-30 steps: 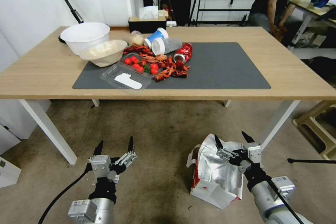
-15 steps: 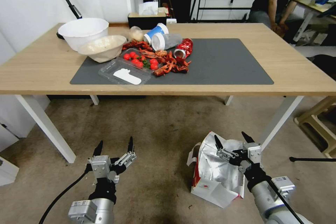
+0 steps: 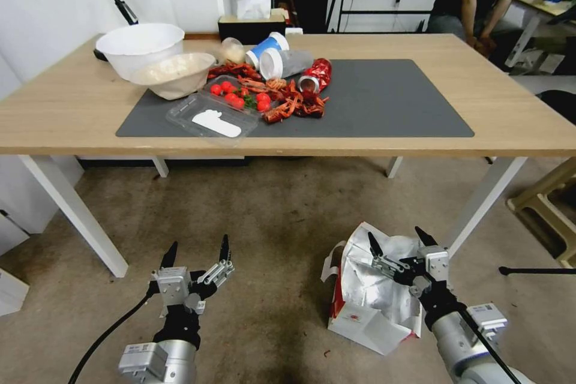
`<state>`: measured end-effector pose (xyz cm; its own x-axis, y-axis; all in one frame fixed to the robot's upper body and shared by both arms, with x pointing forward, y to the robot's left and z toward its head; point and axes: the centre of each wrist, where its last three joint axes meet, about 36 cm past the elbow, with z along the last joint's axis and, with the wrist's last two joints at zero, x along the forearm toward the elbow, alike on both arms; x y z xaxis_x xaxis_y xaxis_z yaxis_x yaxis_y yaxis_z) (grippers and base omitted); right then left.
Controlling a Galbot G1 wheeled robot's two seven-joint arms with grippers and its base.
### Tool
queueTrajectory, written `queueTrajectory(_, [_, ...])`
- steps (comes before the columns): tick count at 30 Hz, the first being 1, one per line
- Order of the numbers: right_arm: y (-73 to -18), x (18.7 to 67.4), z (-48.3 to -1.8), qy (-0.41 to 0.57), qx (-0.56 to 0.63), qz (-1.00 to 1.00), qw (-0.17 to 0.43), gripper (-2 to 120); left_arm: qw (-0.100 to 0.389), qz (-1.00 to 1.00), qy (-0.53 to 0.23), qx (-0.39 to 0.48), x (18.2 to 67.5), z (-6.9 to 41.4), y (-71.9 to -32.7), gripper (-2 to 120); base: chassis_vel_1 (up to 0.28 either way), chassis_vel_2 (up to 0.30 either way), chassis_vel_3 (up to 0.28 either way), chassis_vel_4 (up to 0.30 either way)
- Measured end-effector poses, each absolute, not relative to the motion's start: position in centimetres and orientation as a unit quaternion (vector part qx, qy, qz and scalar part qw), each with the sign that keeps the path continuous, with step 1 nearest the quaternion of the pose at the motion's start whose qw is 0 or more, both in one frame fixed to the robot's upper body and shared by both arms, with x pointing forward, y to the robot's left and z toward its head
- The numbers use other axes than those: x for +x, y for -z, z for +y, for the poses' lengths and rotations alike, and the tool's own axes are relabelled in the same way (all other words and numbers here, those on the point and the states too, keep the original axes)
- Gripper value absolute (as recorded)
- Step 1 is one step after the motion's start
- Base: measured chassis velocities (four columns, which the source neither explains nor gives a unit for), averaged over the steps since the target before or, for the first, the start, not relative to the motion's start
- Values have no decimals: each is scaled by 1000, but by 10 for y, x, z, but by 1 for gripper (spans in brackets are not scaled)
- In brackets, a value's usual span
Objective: Pick up the food delivery bag from the floor and place it on the table.
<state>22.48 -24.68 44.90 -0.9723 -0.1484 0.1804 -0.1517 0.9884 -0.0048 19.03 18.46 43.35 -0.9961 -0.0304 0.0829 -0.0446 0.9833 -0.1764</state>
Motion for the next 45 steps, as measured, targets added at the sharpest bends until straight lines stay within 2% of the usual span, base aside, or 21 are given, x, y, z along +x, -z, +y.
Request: queueTrajectory(45, [-445,224,-249,-5,71,-993,91,100,46,-995,-88,19,191,191,-426,100,0,0,0,0])
